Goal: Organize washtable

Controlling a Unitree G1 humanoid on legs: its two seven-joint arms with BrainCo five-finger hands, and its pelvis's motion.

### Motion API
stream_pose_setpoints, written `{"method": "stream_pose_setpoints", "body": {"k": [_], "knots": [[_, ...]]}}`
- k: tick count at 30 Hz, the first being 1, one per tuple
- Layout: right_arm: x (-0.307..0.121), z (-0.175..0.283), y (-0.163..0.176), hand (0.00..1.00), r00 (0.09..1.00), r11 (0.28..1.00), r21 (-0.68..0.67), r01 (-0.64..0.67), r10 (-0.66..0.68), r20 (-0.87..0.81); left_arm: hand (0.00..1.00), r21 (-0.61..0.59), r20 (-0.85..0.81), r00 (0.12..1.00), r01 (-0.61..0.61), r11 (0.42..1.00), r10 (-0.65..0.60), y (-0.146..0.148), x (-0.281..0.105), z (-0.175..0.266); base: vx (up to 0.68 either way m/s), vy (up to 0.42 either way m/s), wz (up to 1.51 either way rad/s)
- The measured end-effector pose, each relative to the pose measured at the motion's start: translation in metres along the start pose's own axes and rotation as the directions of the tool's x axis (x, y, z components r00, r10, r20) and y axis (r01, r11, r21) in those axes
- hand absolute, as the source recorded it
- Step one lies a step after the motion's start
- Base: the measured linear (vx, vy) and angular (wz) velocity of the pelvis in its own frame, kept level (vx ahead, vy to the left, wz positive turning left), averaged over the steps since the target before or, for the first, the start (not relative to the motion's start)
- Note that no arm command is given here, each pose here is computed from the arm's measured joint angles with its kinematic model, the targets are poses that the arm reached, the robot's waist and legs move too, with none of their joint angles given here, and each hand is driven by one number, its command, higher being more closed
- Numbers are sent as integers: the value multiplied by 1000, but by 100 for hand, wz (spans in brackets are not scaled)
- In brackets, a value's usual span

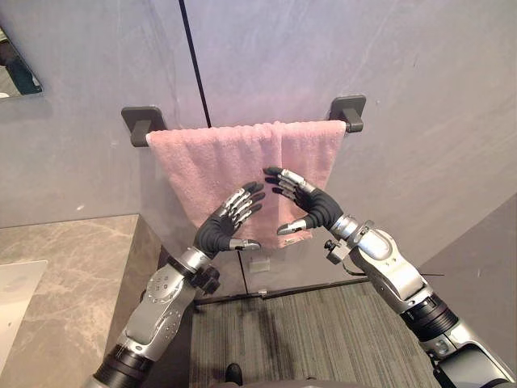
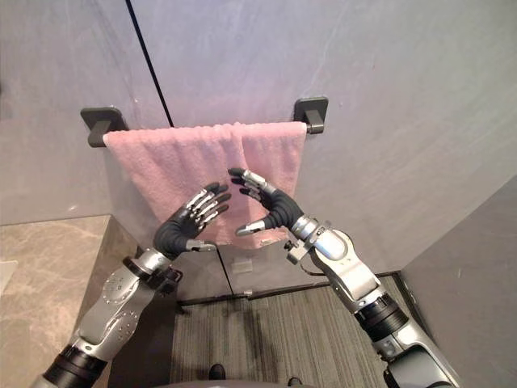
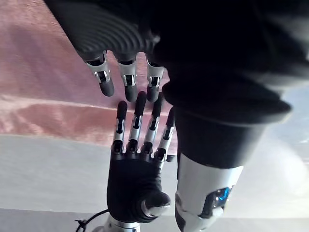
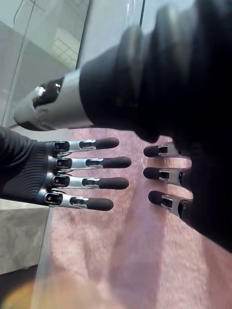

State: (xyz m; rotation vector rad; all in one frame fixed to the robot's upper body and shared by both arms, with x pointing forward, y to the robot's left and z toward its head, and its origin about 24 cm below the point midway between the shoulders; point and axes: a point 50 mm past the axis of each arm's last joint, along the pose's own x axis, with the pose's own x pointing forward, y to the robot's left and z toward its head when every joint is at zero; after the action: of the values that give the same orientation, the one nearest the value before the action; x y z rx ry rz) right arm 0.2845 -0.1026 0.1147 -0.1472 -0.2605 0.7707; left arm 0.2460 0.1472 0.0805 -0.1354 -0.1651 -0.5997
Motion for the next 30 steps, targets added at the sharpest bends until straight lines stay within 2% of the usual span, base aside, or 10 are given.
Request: {"method": "stream_pose_setpoints", "body": {"k": [7, 10, 17, 20, 27, 30], "knots": [[8, -10, -11, 0, 996, 994, -106, 4, -14, -89, 0, 100, -57, 995, -70, 993, 76, 18, 11, -7, 0, 0, 0], [11, -14, -16, 0, 992, 988, -154, 16, -34, -118, 0, 132, -51, 987, -146, 981, 153, 26, 17, -8, -10, -4, 0], [13, -25, -22, 0, 981, 981, -168, 93, -120, -155, 0, 188, -22, 952, -297, 936, 307, 41, 20, -9, -67, -15, 0], [12, -25, -31, 0, 970, 972, -153, 176, -197, -142, 0, 217, -7, 929, -361, 907, 371, 51, 17, -6, -58, -4, -5], [1, -26, -53, 0, 926, 932, -117, 343, -356, -128, 0, 197, 21, 886, -458, 867, 463, 63, 13, -4, -7, -3, -2], [-5, -28, -60, 0, 902, 911, -96, 402, -411, -129, 0, 186, 11, 846, -525, 830, 533, 75, 6, -7, 0, 0, 0]]}}
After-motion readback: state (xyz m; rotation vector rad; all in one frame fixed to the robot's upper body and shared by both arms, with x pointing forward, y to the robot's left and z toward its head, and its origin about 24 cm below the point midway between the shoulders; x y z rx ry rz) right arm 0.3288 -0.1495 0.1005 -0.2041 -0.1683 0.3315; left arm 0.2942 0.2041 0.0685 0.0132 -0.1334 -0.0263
